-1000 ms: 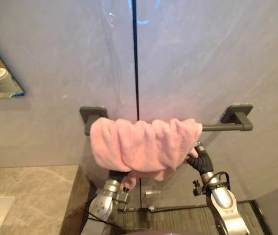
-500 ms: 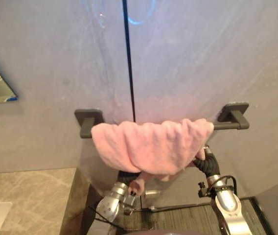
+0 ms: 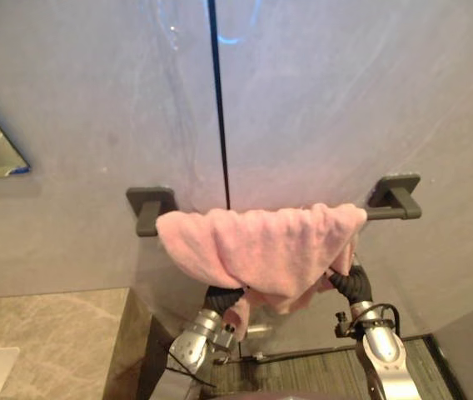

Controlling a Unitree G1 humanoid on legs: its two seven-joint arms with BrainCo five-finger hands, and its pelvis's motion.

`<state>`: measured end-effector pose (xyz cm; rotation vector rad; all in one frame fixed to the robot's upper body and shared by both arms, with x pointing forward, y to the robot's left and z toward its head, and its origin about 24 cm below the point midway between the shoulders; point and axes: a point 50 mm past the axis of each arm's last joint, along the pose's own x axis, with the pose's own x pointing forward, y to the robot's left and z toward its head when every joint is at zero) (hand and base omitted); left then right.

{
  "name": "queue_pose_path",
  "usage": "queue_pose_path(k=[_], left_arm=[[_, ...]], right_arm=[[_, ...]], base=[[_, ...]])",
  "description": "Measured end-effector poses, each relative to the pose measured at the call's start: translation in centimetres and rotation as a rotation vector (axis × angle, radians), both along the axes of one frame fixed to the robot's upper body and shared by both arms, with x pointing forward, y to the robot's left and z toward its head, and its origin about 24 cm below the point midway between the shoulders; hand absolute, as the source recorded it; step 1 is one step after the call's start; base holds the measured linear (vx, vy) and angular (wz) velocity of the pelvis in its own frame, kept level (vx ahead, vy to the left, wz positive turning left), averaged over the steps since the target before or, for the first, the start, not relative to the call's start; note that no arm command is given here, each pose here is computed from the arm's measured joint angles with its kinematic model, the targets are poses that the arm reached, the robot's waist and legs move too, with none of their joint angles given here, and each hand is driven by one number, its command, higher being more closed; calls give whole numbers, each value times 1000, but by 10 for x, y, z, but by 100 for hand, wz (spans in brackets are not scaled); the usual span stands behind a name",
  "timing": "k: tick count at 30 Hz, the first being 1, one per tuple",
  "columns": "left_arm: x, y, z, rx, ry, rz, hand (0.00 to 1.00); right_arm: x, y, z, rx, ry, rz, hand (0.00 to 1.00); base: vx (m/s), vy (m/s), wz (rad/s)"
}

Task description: Organize washtable

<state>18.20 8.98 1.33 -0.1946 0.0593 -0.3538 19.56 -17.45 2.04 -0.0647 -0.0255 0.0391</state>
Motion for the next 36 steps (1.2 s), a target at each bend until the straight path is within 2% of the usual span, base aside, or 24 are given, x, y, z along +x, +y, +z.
queue_pose_path(k=[25, 26, 29, 30, 36], left_arm=[[0, -5, -19, -3, 83, -8, 100], [0, -5, -19, -3, 83, -8, 0], [0, -2, -19, 11, 84, -8, 0], [1, -2, -20, 14, 83, -9, 0], [0, 0, -20, 25, 87, -1, 0]], right_arm=[[2, 1, -21, -22, 65, -51, 100], [2, 1, -21, -22, 66, -51, 100], [3, 1, -26, -23, 84, -50, 100], [3, 1, -27, -26, 89, -48, 0], [-2, -5, -45, -30, 181, -82, 0]], base=[[-4, 0, 0], [0, 0, 0], [0, 0, 0], [0, 0, 0], [0, 0, 0]])
